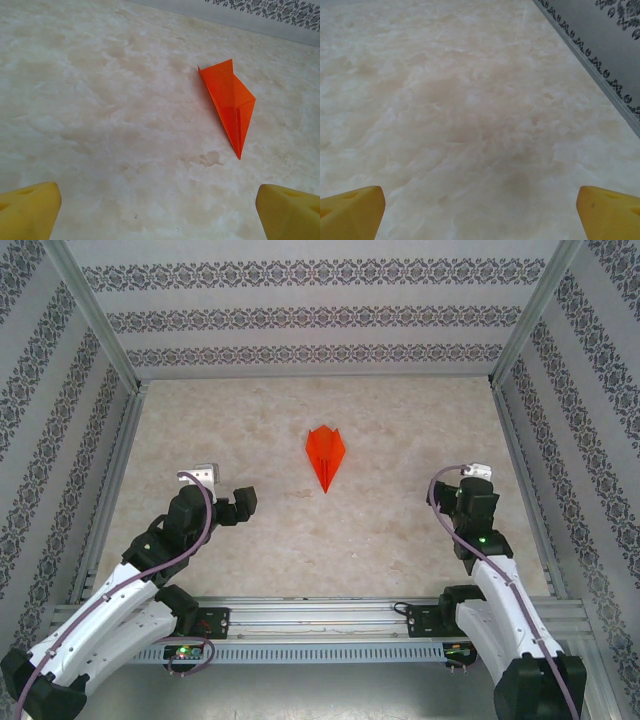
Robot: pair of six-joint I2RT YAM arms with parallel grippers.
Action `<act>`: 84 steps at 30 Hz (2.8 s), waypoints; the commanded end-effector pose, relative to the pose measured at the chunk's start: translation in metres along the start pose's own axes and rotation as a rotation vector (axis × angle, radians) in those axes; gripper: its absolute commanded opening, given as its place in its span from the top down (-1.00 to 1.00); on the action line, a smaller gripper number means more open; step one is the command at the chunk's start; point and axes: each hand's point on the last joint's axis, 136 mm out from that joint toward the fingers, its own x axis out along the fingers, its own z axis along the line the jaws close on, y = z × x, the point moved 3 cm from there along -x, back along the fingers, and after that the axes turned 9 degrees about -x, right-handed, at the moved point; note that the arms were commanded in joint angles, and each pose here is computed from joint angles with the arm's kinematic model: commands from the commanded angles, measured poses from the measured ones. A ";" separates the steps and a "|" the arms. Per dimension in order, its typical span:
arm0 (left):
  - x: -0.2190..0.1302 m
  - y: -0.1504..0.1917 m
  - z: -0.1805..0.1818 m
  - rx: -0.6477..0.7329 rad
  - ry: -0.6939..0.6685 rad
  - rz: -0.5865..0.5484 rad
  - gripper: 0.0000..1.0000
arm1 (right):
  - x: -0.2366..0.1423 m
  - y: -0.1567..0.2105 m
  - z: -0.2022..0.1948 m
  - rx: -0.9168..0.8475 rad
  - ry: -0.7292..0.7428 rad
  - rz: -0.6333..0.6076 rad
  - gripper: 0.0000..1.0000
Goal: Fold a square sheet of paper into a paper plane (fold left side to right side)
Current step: Reset both arms
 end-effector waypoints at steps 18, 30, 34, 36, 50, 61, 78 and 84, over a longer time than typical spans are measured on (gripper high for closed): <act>-0.003 -0.016 0.003 0.027 -0.039 -0.032 -1.00 | 0.056 -0.028 0.015 -0.005 -0.131 -0.309 -0.96; 0.000 -0.018 0.005 0.041 -0.058 -0.031 -1.00 | 0.082 -0.032 0.036 -0.011 -0.279 -0.348 -0.96; 0.002 -0.019 0.007 0.043 -0.072 -0.029 -1.00 | 0.086 -0.034 0.038 -0.019 -0.277 -0.331 -0.96; 0.004 -0.020 0.007 0.047 -0.076 -0.027 -1.00 | 0.086 -0.031 0.043 -0.043 -0.299 -0.326 -0.96; 0.017 -0.045 0.055 0.122 -0.266 -0.076 -0.99 | 0.101 -0.022 0.048 -0.070 -0.231 -0.269 -0.96; 0.053 -0.050 0.112 0.146 -0.382 -0.159 -0.99 | 0.102 -0.034 0.049 -0.076 -0.220 -0.294 -0.97; 0.112 -0.047 0.105 0.223 -0.189 -0.258 -1.00 | 0.102 -0.035 0.050 -0.082 -0.210 -0.291 -0.96; 0.128 -0.042 0.099 0.296 -0.112 -0.269 -0.99 | 0.103 -0.035 0.050 -0.084 -0.208 -0.291 -0.96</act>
